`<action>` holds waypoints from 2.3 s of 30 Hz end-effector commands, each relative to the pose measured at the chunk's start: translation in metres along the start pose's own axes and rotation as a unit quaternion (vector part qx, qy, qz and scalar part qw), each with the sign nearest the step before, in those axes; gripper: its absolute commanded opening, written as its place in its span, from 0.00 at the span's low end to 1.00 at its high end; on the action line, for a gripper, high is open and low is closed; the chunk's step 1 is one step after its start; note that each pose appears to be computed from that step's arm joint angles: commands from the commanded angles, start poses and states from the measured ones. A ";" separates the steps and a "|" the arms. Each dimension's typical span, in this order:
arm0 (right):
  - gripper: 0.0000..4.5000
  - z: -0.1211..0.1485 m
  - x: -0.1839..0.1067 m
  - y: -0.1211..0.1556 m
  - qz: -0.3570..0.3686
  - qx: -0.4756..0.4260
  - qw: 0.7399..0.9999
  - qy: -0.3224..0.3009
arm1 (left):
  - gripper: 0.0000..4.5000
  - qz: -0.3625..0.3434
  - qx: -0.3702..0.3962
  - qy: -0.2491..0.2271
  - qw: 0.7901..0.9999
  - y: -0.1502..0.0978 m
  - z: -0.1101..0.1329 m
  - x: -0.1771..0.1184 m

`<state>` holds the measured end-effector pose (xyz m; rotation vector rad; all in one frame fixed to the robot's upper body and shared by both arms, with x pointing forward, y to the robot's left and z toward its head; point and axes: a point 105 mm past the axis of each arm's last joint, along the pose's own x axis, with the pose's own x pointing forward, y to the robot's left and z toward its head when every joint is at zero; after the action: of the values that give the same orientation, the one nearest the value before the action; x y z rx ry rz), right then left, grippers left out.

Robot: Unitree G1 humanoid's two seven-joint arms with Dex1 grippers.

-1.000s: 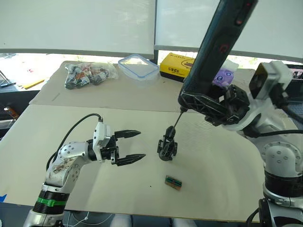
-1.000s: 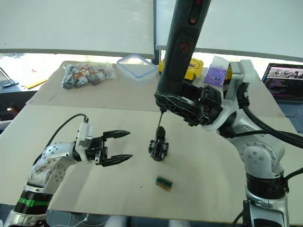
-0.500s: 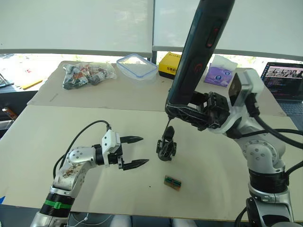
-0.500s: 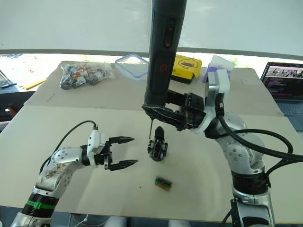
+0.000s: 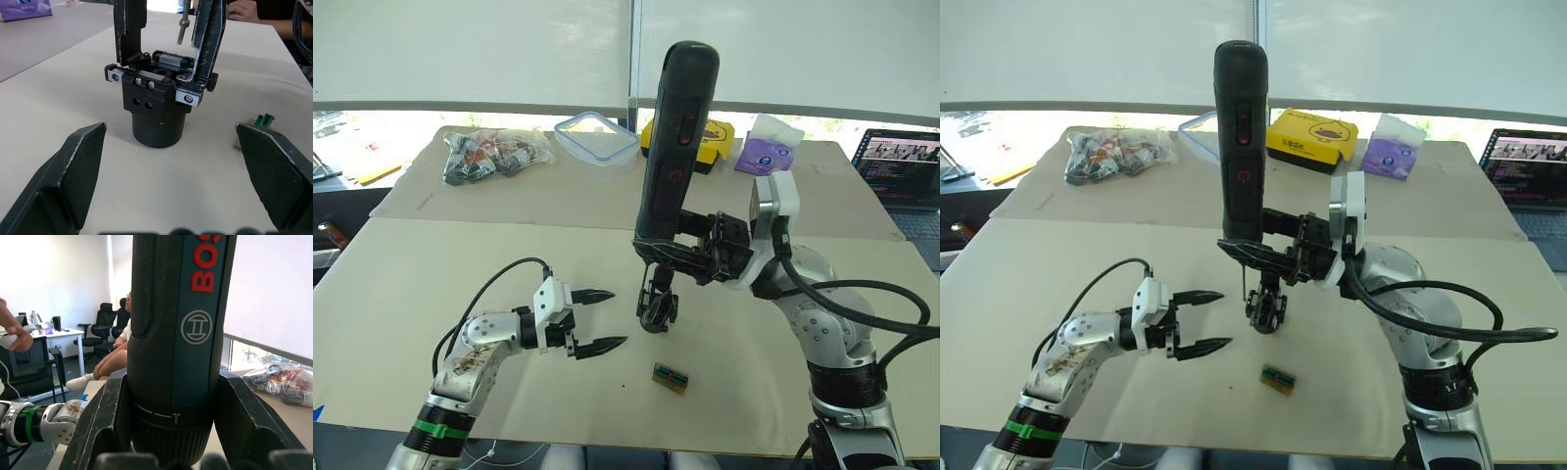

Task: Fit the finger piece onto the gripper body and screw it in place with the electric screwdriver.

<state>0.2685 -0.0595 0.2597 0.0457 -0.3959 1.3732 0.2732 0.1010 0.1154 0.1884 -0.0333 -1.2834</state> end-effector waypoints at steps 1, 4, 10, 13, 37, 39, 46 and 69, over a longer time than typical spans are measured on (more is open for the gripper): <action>0.43 0.013 0.002 0.003 0.012 -0.030 0.999 -0.022 | 1.00 -0.009 0.034 -0.035 0.999 -0.005 0.017 0.005; 0.43 0.008 0.000 0.003 0.016 -0.026 0.999 -0.012 | 1.00 -0.012 0.033 -0.033 0.999 -0.007 0.016 0.006; 0.43 0.003 -0.005 0.003 0.010 -0.024 1.000 -0.003 | 1.00 -0.004 0.032 -0.012 0.999 -0.003 0.008 0.002; 0.43 0.003 -0.007 0.003 0.008 -0.023 1.000 -0.001 | 1.00 -0.002 0.031 -0.010 0.999 -0.001 0.007 0.001; 0.43 0.002 -0.009 0.000 -0.001 -0.013 1.000 -0.001 | 1.00 -0.015 0.016 -0.003 1.000 -0.009 0.001 0.004; 0.43 0.003 -0.009 0.001 -0.001 -0.012 1.000 -0.001 | 1.00 -0.015 0.015 -0.002 1.000 -0.010 0.001 0.004; 0.43 0.002 -0.009 0.004 0.009 -0.002 1.000 -0.003 | 1.00 -0.016 0.014 -0.001 1.000 -0.012 0.001 0.005; 0.43 0.000 -0.005 0.004 0.010 -0.004 1.000 -0.004 | 1.00 -0.011 0.012 0.001 1.000 -0.011 0.003 0.006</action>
<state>0.2706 -0.0643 0.2431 0.0653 -0.3260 1.3758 0.2673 0.0949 0.1084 0.1968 -0.0197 -1.2926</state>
